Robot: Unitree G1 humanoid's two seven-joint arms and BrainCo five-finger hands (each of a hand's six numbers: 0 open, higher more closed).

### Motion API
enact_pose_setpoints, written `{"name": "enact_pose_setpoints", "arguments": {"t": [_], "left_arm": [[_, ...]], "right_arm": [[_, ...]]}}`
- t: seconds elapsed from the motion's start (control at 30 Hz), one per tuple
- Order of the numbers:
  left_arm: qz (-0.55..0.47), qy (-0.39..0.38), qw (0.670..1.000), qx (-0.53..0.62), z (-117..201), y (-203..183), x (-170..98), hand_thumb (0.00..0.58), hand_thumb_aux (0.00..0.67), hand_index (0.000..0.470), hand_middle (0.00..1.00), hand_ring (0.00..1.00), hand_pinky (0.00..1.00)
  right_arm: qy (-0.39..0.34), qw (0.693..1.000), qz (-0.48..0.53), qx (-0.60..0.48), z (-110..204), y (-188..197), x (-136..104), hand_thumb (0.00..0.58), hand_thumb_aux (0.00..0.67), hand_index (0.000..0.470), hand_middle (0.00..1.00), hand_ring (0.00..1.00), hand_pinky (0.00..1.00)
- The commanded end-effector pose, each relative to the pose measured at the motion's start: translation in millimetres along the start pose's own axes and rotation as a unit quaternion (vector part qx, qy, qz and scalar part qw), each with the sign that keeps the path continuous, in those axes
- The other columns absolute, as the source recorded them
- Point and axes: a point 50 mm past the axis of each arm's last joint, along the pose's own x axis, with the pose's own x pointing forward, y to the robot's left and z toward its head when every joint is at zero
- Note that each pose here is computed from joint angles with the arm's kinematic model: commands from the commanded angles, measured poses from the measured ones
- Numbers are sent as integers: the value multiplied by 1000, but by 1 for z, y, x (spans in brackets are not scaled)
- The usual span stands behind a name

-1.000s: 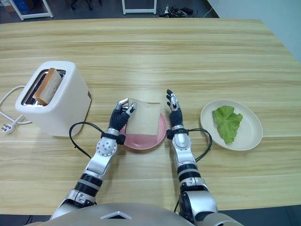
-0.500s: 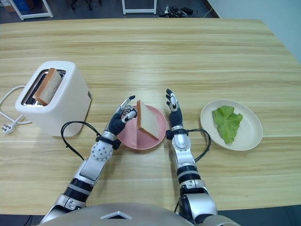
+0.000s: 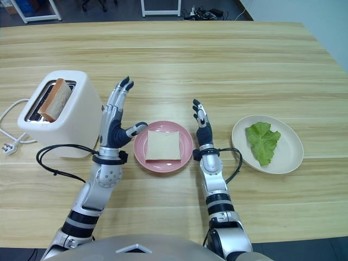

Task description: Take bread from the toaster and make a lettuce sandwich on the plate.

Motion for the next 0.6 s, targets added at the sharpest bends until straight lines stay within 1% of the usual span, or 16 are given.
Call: {"name": "enact_pose_setpoints", "arguments": {"t": [0.03, 0.1, 0.13, 0.2, 0.23, 0.3, 0.33, 0.43, 0.47, 0.53, 0.6], "left_arm": [[-44, 100, 983, -149, -28, -12, -11, 0, 0, 0, 0, 0, 0], [-52, 141, 964, -218, -42, -17, -18, 0, 0, 0, 0, 0, 0], [-52, 154, 960, -229, -48, -18, -21, 0, 0, 0, 0, 0, 0], [-49, 173, 954, -242, -57, -19, -25, 0, 0, 0, 0, 0, 0], [-45, 177, 952, -245, -60, -18, -27, 0, 0, 0, 0, 0, 0], [-43, 168, 953, -250, -58, -19, -29, 0, 0, 0, 0, 0, 0], [-45, 162, 954, -250, -55, -20, -29, 0, 0, 0, 0, 0, 0], [-43, 147, 960, -234, -50, -21, -29, 0, 0, 0, 0, 0, 0], [-42, 146, 961, -231, -50, -22, -30, 0, 0, 0, 0, 0, 0], [-43, 146, 962, -225, -50, -23, -31, 0, 0, 0, 0, 0, 0], [-44, 145, 963, -223, -50, -24, -31, 0, 0, 0, 0, 0, 0]], "right_arm": [[-128, 984, -85, -92, 56, -52, -10, 0, 0, 0, 0, 0, 0], [-207, 956, -126, -163, 99, -78, -28, 0, 0, 0, 0, 0, 0], [-238, 940, -135, -203, 117, -85, -38, 0, 0, 0, 0, 0, 0], [-276, 910, -144, -273, 137, -100, -52, 0, 0, 0, 0, 0, 0], [-259, 906, -136, -305, 135, -109, -52, 0, 0, 0, 0, 0, 0], [-179, 894, -150, -382, 115, -136, -43, 0, 0, 0, 0, 0, 0], [-134, 880, -153, -429, 103, -148, -40, 0, 0, 0, 0, 0, 0], [-50, 859, -114, -497, 66, -167, -36, 0, 0, 0, 0, 0, 0], [-21, 848, -105, -520, 54, -172, -35, 0, 0, 0, 0, 0, 0], [48, 806, -84, -584, 29, -184, -36, 0, 0, 0, 0, 0, 0], [108, 740, -53, -662, 11, -195, -42, 0, 0, 0, 0, 0, 0]]}}
